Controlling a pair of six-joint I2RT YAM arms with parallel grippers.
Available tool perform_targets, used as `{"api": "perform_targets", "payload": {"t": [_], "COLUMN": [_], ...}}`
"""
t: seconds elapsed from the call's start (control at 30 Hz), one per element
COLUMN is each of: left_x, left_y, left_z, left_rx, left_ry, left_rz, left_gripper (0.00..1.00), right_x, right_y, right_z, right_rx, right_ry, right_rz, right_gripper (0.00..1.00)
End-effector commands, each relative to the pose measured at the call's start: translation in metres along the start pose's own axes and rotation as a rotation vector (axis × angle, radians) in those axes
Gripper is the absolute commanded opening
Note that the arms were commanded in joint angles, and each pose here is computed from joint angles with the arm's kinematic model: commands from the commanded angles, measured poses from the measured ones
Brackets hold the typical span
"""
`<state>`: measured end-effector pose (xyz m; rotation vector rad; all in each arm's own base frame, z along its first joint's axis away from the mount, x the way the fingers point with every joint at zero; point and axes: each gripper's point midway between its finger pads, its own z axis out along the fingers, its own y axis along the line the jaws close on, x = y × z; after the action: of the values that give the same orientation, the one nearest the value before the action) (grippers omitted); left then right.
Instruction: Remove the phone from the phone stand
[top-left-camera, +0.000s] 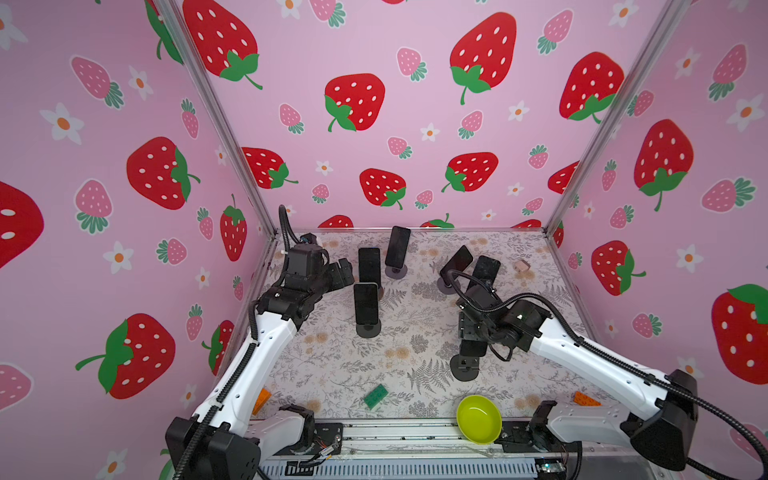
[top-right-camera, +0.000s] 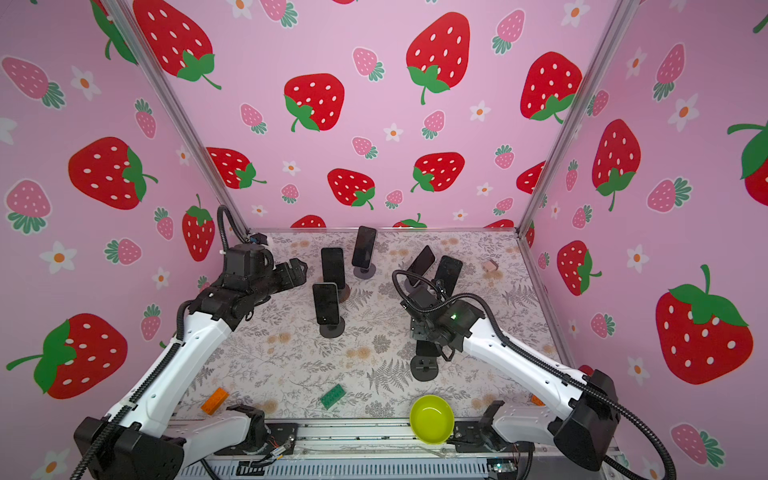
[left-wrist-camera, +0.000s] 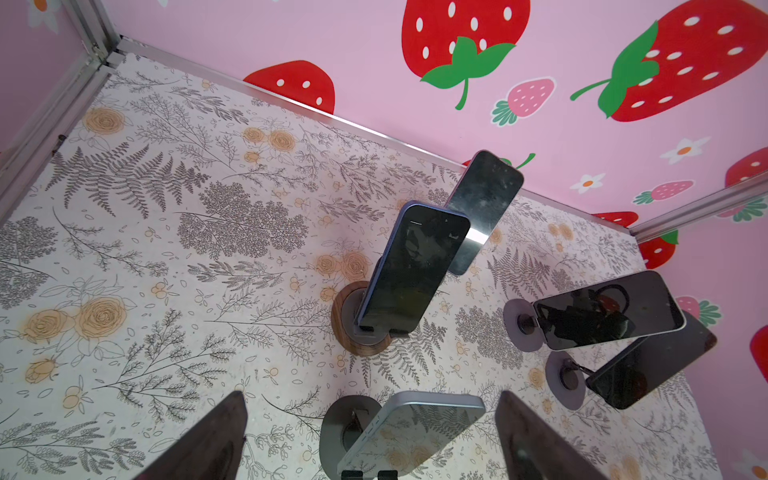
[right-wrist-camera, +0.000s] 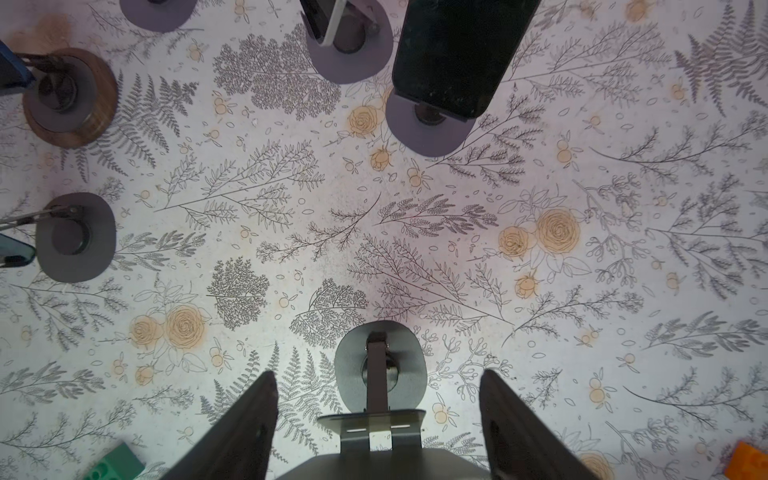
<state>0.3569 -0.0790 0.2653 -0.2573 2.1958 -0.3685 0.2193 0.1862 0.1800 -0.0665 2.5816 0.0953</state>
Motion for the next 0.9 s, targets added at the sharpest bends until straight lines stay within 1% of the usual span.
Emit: {"api": "perform_targets", "payload": {"t": [0.0, 0.13, 0.27, 0.33, 0.6, 0.67, 0.73, 0.87], "left_x": [0.0, 0.003, 0.012, 0.02, 0.04, 0.051, 0.059, 0.067], "left_y": [-0.013, -0.024, -0.062, -0.077, -0.119, -0.127, -0.127, -0.126], "left_z": [0.005, 0.01, 0.009, 0.005, -0.013, -0.018, -0.018, -0.026], "left_rx": [0.061, 0.128, 0.309, 0.366, 0.545, 0.563, 0.526, 0.513], "left_ry": [0.018, 0.027, 0.08, 0.103, 0.15, 0.154, 0.157, 0.186], "left_rz": [-0.016, -0.01, 0.035, 0.066, 0.161, 0.218, 0.267, 0.308], "left_gripper": [0.95, 0.95, 0.95, 0.95, 0.95, 0.95, 0.95, 0.95], "right_x": [-0.023, -0.043, -0.058, -0.064, -0.079, -0.082, -0.086, -0.09], "right_y": [-0.007, -0.004, 0.001, 0.005, 0.016, 0.018, 0.021, 0.03], "right_z": [-0.024, -0.033, -0.04, -0.04, -0.036, -0.033, -0.031, -0.023], "right_rx": [0.01, -0.007, -0.037, -0.06, -0.145, -0.159, -0.179, -0.206], "right_ry": [-0.08, -0.133, -0.162, -0.178, -0.174, -0.166, -0.158, -0.154], "right_rz": [0.009, 0.005, 0.014, 0.013, 0.009, 0.007, 0.008, -0.018], "right_gripper": [0.72, 0.72, 0.72, 0.72, 0.72, 0.72, 0.72, 0.72]}}
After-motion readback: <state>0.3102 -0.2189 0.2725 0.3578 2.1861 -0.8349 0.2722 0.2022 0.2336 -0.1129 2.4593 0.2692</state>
